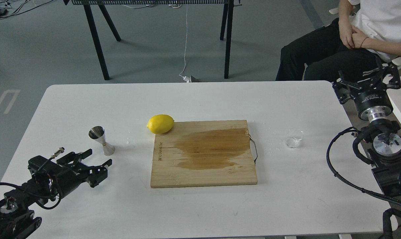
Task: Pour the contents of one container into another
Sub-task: 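Close the left gripper around the metal jigger and lift it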
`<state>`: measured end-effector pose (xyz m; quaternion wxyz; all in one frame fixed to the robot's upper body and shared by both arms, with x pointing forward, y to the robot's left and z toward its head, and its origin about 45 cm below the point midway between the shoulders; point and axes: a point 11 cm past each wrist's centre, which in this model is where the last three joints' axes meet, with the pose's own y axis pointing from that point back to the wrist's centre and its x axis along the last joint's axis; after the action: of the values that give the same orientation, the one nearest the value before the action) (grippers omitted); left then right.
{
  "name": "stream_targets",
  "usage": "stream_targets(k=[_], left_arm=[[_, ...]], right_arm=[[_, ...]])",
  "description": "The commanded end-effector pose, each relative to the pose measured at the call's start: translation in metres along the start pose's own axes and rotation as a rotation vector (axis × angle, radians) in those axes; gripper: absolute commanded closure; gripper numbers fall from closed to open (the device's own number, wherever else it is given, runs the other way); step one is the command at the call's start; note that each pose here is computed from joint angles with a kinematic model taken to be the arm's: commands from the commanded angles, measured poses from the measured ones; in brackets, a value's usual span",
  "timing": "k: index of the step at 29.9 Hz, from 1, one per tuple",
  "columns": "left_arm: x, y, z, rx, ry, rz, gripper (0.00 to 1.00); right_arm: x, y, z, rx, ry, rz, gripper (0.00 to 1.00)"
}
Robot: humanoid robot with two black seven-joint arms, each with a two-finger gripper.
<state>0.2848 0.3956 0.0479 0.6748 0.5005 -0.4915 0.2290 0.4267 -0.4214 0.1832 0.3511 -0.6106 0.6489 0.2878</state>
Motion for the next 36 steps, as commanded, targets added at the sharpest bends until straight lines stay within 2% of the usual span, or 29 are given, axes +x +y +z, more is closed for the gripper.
stream_targets(k=[1, 5, 7, 14, 17, 23, 27, 36], left_arm=[[0.010, -0.005, -0.003, 0.004, -0.011, 0.018, 0.13], [0.013, -0.006, -0.008, 0.018, -0.015, 0.022, 0.13], [0.014, -0.007, -0.010, 0.022, -0.019, 0.021, 0.20], [0.020, -0.017, -0.003, 0.017, -0.005, 0.048, 0.33], [0.023, -0.019, -0.006, 0.048, 0.005, 0.056, 0.42], [0.017, -0.018, -0.010, 0.071, 0.011, 0.043, 0.49], [0.017, -0.018, -0.009, 0.067, 0.010, 0.040, 0.59], [0.016, -0.018, -0.008, 0.059, 0.009, 0.039, 0.59]], right_arm=[[0.004, 0.003, 0.001, -0.003, 0.000, 0.009, 0.00], [0.005, 0.003, 0.001, -0.003, 0.000, 0.010, 0.00], [0.005, 0.003, 0.001, -0.003, 0.000, 0.010, 0.00], [0.005, 0.004, 0.002, -0.004, 0.001, 0.010, 0.00], [0.004, 0.003, 0.001, -0.004, 0.001, 0.009, 0.00], [0.005, 0.004, 0.002, -0.004, 0.001, 0.010, 0.00], [0.004, 0.003, 0.001, -0.003, 0.000, 0.009, 0.00], [0.004, 0.003, 0.001, -0.004, 0.001, 0.009, 0.00]])
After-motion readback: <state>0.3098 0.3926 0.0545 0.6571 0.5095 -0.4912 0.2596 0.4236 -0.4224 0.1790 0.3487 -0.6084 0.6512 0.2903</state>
